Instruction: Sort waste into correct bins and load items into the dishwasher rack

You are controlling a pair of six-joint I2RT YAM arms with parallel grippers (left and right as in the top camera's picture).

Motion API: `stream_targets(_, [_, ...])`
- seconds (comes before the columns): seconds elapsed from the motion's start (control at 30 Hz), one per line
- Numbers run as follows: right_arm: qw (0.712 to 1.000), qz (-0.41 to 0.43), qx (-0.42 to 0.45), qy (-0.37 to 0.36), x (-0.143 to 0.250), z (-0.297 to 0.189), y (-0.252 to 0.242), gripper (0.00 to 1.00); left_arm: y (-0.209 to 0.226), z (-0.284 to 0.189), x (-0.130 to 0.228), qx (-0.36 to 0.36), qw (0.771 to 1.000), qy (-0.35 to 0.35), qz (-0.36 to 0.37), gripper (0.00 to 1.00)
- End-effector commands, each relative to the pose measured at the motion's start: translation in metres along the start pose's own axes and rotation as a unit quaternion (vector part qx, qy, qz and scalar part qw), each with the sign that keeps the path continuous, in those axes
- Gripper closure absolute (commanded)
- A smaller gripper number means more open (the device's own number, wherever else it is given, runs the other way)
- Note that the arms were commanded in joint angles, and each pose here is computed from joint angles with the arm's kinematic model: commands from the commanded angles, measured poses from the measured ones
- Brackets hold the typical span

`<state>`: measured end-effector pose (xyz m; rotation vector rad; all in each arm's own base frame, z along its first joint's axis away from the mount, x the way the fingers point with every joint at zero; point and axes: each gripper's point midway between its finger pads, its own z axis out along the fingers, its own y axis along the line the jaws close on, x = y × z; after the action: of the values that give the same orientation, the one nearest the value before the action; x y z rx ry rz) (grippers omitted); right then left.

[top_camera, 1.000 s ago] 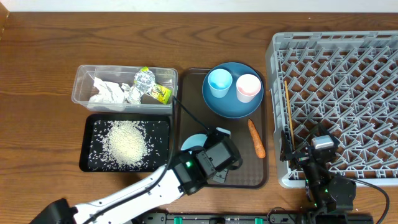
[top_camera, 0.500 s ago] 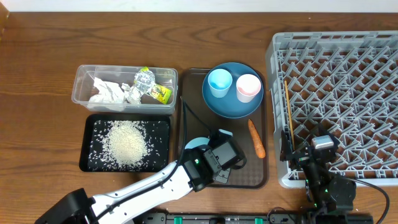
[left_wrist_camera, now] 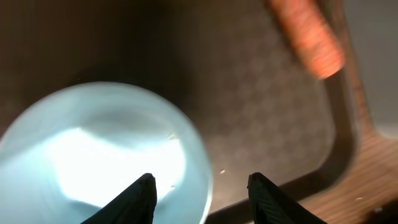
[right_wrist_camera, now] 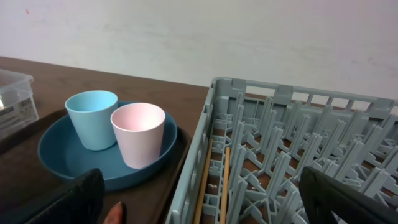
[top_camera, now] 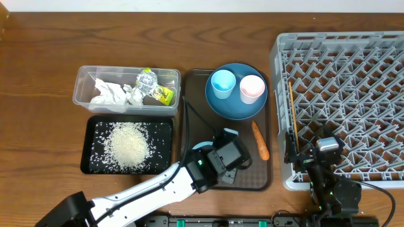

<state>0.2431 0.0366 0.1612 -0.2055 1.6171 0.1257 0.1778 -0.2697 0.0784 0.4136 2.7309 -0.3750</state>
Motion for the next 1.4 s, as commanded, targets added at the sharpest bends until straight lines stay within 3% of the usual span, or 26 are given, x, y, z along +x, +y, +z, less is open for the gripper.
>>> stream_targets(0.0, [1.000, -0.005, -0.001, 0.000, 0.000, 0.000, 0.001, 0.01, -0.021, -0.032, -0.039, 0.040, 0.998, -0.055, -0.009, 0.49])
stream_targets(0.23, [1.000, -0.005, -0.001, 0.000, 0.000, 0.000, 0.001, 0.01, -0.038, -0.087, -0.104, 0.090, 0.990, -0.099, -0.050, 0.49])
stream_targets(0.4, [1.000, -0.005, -0.001, 0.000, 0.000, 0.000, 0.001, 0.01, -0.036, -0.087, -0.123, 0.102, 0.985, -0.109, -0.082, 0.50])
stream_targets(0.7, [1.000, -0.005, -0.001, 0.000, 0.000, 0.000, 0.001, 0.01, 0.024, -0.080, -0.116, 0.022, 0.988, -0.074, -0.131, 0.47])
stream_targets(0.87, [1.000, -0.005, -0.001, 0.000, 0.000, 0.000, 0.001, 0.01, 0.033, -0.079, -0.108, 0.007, 0.990, -0.059, -0.124, 0.25])
stream_targets(1.37, [1.000, -0.005, -0.001, 0.000, 0.000, 0.000, 0.001, 0.01, 0.025, -0.060, -0.132, 0.021, 0.989, -0.085, -0.119, 0.27])
